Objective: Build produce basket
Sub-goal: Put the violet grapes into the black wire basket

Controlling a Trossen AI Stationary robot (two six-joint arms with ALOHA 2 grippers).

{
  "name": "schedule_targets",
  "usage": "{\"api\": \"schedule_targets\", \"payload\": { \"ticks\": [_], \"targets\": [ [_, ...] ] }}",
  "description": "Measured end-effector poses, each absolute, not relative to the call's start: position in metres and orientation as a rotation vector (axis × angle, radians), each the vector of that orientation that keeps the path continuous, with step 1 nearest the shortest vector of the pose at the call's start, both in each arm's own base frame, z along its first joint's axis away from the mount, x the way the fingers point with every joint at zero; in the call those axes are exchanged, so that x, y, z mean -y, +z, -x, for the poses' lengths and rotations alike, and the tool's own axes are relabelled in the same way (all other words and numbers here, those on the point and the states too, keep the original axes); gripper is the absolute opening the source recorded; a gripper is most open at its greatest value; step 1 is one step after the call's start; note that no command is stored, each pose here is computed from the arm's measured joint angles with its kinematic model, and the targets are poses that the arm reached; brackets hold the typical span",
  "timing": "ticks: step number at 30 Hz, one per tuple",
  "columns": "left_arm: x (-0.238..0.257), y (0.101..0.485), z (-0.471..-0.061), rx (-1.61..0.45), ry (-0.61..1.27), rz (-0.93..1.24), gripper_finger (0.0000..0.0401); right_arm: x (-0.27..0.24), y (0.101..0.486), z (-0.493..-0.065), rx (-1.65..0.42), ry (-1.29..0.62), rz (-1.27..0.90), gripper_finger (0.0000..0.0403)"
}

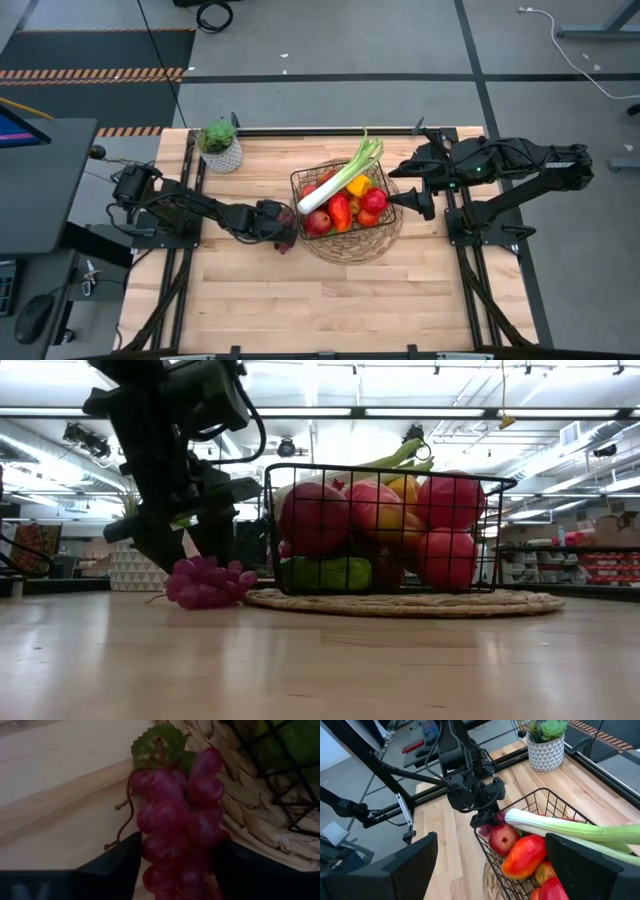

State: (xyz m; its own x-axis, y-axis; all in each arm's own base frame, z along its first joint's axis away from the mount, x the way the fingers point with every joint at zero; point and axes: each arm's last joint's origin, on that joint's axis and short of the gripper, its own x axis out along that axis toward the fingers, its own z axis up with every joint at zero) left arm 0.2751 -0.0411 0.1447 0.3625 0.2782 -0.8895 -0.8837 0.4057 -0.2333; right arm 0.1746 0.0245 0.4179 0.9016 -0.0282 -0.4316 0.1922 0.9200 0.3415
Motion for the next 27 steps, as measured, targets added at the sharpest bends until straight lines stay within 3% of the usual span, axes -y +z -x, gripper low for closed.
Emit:
{"api": "schedule_targets", "payload": {
  "ticks": [10, 18, 27],
  "targets": [
    [0.044, 0.145, -0.272, -0.932, 0.84, 0.77, 0.0129, -0.025, 0.418, -0.175, -0.436, -0.115, -0.389, 0.037],
    [0.043, 0.162, -0.26, -0.974, 0.788, 0.71, 0.0119, -0.025, 0.418, -0.175, -0.437, -0.112, -0.387, 0.037],
    [0.038, 0.212, -0.229, -0.906, 0.7, 0.629, 0.0119, -0.025, 0.418, -0.175, -0.438, -0.111, -0.382, 0.037]
  ]
}}
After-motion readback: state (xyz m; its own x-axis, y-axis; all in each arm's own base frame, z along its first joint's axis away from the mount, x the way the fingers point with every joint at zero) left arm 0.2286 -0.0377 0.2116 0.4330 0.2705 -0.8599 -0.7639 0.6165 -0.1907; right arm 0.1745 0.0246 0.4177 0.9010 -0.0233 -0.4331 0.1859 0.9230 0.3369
